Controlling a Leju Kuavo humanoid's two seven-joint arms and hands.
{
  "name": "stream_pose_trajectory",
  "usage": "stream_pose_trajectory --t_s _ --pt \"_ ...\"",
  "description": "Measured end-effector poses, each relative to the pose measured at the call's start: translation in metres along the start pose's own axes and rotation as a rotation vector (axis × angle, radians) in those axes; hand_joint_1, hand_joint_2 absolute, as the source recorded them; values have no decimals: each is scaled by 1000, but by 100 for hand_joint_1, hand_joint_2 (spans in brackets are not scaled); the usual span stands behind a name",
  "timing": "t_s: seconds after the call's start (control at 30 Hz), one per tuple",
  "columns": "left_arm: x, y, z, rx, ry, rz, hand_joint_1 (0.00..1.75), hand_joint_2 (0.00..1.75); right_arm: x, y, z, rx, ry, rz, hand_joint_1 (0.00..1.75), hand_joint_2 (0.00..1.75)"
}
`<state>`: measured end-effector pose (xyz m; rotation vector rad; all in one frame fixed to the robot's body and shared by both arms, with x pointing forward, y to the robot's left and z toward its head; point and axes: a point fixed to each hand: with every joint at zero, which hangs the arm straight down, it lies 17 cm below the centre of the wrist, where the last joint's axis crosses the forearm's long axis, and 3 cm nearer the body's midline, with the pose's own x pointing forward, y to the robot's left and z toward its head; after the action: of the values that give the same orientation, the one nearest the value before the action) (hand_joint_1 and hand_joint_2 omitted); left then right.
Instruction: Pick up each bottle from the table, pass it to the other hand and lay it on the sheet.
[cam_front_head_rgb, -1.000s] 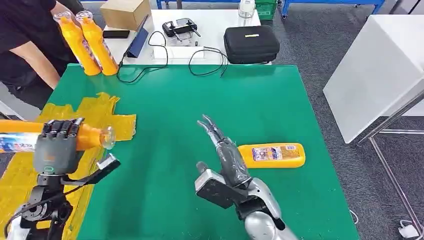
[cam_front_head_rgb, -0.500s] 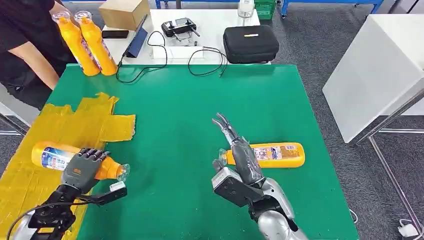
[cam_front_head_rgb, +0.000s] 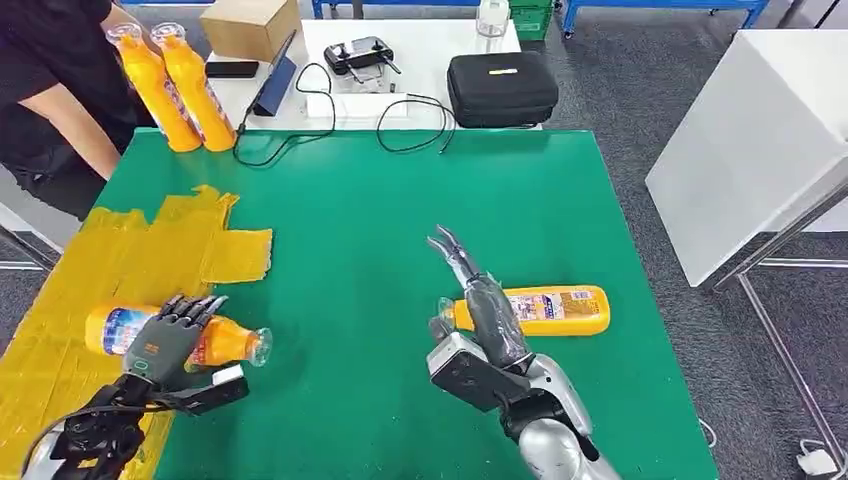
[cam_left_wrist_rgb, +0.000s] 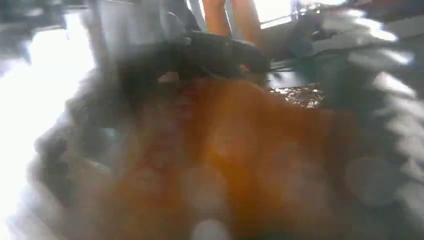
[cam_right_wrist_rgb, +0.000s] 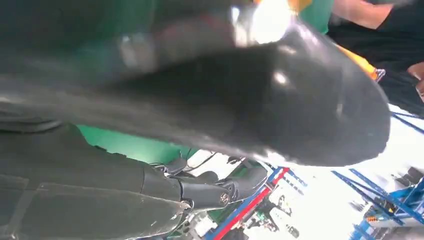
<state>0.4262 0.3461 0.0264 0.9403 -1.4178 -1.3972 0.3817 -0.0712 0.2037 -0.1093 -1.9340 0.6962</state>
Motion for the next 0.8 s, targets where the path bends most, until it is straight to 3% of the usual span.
stream_pose_trajectory --t_s 0.2,0.23,0.57,0.67,0.8 --pt "7 -2 11 9 -17 69 0 0 -11 -7 2 -10 28 85 0 0" --pt "7 1 13 19 -17 78 0 0 -14 -9 3 -12 36 98 0 175" --pt "1 50 20 195 -19 183 0 0 -50 -29 20 -15 113 238 0 175" --pt "0 102 25 424 -29 415 0 0 -68 -42 38 -19 164 315 0 175" --pt "-2 170 46 711 -100 937 0 0 -102 -70 75 -20 272 480 0 175"
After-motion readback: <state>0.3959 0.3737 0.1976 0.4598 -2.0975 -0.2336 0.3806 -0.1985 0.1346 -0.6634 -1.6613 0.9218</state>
